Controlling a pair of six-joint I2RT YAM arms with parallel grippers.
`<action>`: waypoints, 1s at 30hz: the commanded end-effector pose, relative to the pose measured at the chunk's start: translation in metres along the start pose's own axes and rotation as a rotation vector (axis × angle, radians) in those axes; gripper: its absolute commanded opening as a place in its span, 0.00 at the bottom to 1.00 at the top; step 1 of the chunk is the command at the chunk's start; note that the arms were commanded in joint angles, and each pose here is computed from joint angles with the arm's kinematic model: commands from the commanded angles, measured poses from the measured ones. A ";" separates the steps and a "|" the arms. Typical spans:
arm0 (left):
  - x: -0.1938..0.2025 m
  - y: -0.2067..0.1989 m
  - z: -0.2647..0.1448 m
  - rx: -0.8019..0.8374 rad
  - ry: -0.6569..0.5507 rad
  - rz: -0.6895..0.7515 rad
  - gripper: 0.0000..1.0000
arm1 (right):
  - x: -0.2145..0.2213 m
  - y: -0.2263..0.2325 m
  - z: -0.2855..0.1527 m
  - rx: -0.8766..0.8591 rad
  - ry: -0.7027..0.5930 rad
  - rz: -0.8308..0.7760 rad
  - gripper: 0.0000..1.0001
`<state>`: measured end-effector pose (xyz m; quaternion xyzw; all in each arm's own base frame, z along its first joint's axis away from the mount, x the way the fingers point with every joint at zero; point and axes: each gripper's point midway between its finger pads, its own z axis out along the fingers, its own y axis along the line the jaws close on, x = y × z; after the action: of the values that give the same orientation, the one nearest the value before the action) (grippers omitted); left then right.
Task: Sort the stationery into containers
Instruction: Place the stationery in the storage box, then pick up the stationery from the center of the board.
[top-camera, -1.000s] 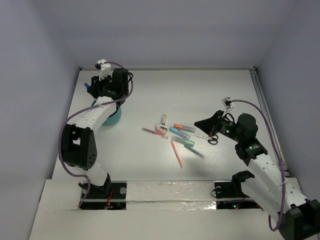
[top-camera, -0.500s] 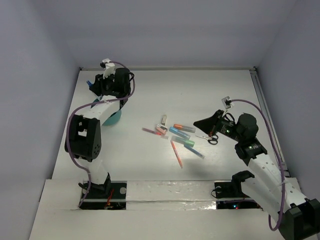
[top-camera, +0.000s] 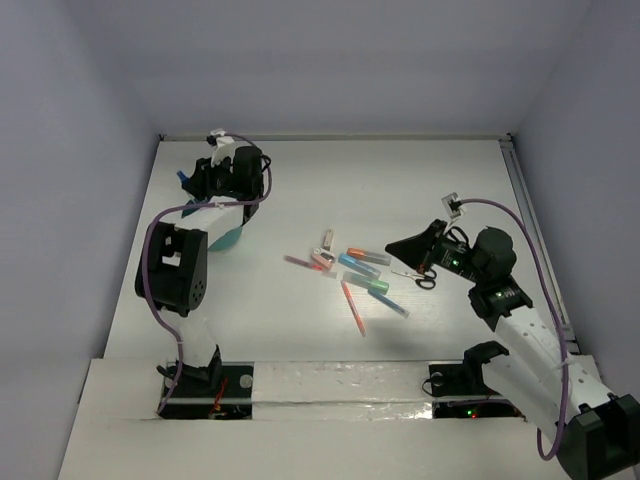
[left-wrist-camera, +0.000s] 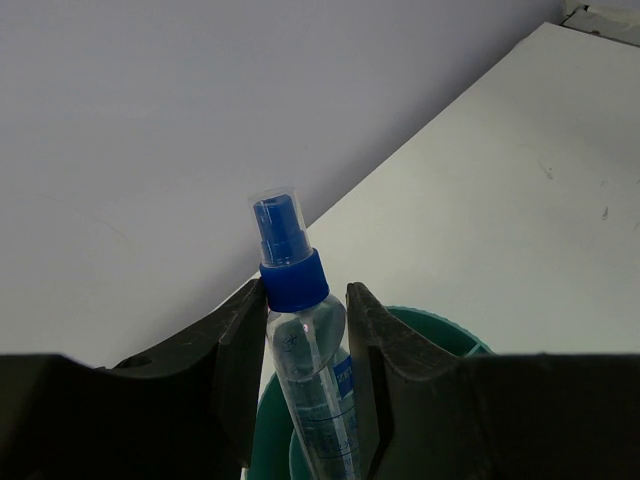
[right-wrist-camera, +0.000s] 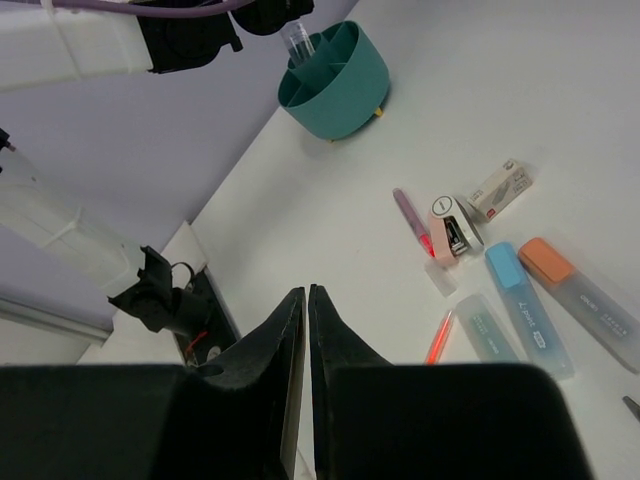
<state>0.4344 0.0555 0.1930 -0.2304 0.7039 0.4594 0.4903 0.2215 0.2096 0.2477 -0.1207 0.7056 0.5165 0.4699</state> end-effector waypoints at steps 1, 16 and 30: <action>-0.007 0.015 0.000 -0.047 -0.011 -0.088 0.00 | -0.004 0.006 0.002 -0.038 -0.020 -0.021 0.11; -0.023 0.029 -0.014 0.009 -0.016 -0.233 0.50 | -0.005 0.007 0.003 -0.040 -0.030 -0.032 0.12; -0.093 0.038 -0.067 0.280 -0.068 -0.448 0.52 | -0.004 -0.010 0.007 0.039 -0.016 -0.025 0.00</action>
<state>0.4109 0.0243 0.2643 -0.2901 0.6799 0.3130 0.5963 0.2278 0.2109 0.2349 -0.1111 0.7164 0.5102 0.4628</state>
